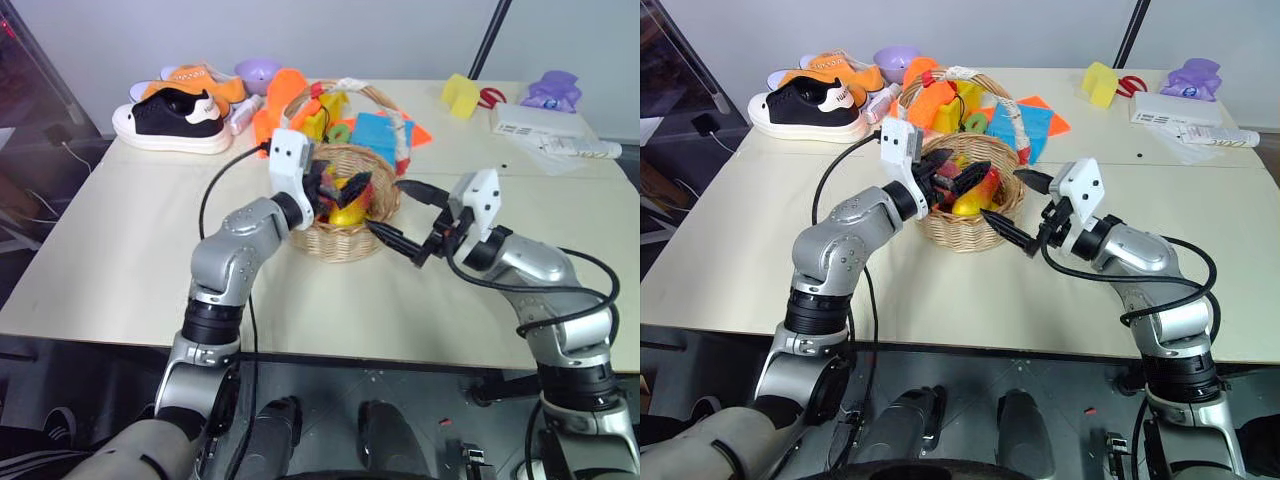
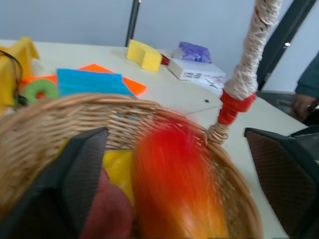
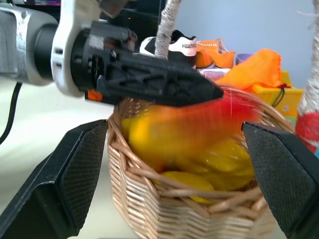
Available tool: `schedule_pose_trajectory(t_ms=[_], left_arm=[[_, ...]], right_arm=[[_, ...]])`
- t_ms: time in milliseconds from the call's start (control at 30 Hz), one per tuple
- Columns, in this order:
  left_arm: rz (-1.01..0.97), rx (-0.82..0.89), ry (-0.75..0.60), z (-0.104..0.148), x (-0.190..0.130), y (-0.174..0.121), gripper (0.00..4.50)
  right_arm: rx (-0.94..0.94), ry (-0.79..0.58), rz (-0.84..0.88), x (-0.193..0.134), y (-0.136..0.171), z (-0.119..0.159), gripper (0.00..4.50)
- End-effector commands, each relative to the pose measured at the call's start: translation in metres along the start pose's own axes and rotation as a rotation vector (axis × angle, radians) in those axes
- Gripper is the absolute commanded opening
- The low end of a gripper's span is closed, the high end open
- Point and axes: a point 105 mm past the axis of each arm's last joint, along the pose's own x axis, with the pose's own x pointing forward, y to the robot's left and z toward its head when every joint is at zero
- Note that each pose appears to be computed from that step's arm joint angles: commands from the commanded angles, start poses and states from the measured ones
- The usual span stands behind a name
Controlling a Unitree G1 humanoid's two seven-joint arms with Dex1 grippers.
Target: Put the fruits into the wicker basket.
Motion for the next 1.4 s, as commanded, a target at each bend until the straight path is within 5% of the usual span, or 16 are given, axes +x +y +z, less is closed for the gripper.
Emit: schedule_pose_trajectory(t_ms=[33,300,467,733,1033,1100,1333,1400], left_arm=[[-0.105,0.046,-0.085,0.021,-0.008,-0.018,4.46],[-0.254,0.251,-0.091,0.032,-0.070,-0.016,4.46],[-0.180,0.309,-0.036,0.012,-0.131,0.008,4.46],[-0.018,0.316,-0.056,0.013,-0.197,0.044,4.46],[-0.006,0.297,-0.067,0.004,-0.227,0.036,4.46],[-0.016,0.280,-0.061,0.001,-0.229,0.033,4.50],[-0.015,0.274,-0.059,-0.004,-0.230,0.035,4.50],[-0.023,0.273,-0.061,-0.004,-0.228,0.036,4.50]], right_arm=[[-0.029,-0.040,-0.045,-0.007,-0.008,0.013,4.50],[0.077,-0.081,-0.320,-0.004,-0.044,0.008,4.50],[0.107,-0.084,-0.396,0.015,-0.047,0.001,4.50],[0.100,-0.095,-0.381,0.037,-0.052,0.001,4.50],[0.094,-0.080,-0.379,0.051,-0.061,-0.005,4.50],[0.107,-0.096,-0.377,0.053,-0.061,-0.004,3.77],[0.124,-0.124,-0.374,0.048,-0.061,0.000,0.15],[0.117,-0.126,-0.384,0.043,-0.064,0.000,0.03]])
